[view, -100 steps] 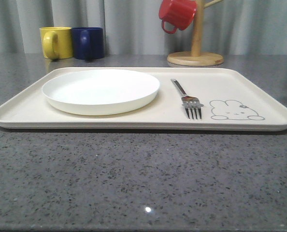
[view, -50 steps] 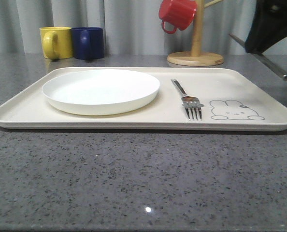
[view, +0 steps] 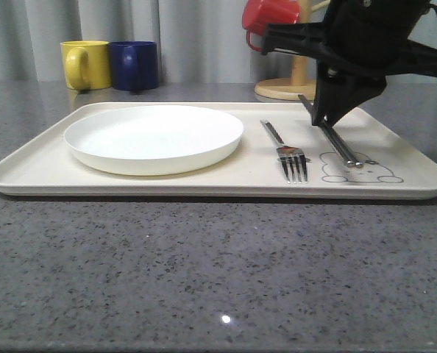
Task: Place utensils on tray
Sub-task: 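Place the chopsticks on the tray beside the fork and release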
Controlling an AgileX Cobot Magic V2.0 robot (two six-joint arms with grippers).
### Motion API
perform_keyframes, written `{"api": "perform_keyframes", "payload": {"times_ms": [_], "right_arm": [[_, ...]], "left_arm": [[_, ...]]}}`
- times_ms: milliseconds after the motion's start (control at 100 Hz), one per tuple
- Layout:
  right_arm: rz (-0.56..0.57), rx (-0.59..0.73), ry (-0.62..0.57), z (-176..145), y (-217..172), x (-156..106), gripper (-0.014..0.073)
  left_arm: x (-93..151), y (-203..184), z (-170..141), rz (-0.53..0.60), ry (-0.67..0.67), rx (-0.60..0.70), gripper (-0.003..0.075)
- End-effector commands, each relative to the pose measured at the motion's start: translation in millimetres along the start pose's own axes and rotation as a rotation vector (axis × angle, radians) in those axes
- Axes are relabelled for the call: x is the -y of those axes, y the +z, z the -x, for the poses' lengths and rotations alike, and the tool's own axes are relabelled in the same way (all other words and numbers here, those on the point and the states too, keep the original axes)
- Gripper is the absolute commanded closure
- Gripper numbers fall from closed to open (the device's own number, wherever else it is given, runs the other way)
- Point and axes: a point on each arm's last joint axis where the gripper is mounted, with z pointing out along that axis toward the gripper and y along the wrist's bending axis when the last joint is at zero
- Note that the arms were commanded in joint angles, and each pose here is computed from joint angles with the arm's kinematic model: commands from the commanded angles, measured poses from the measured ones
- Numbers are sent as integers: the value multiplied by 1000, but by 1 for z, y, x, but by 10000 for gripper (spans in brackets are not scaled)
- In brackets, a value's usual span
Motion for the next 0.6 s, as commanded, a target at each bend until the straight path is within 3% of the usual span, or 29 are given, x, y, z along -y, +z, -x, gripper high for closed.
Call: {"api": "perform_keyframes", "payload": {"times_ms": [0,420,590], "right_arm": [[65,113,-12,17,-18,-7,630],[47,74,-1,12,4,-9,625],[46,71,2,12,4,-9,505]], "left_arm": [[-2,-1,15,26,-13,95,738],[-2,-1,15,26,-13,95,738],[-2,-1,15,26,-13,95,738]]}}
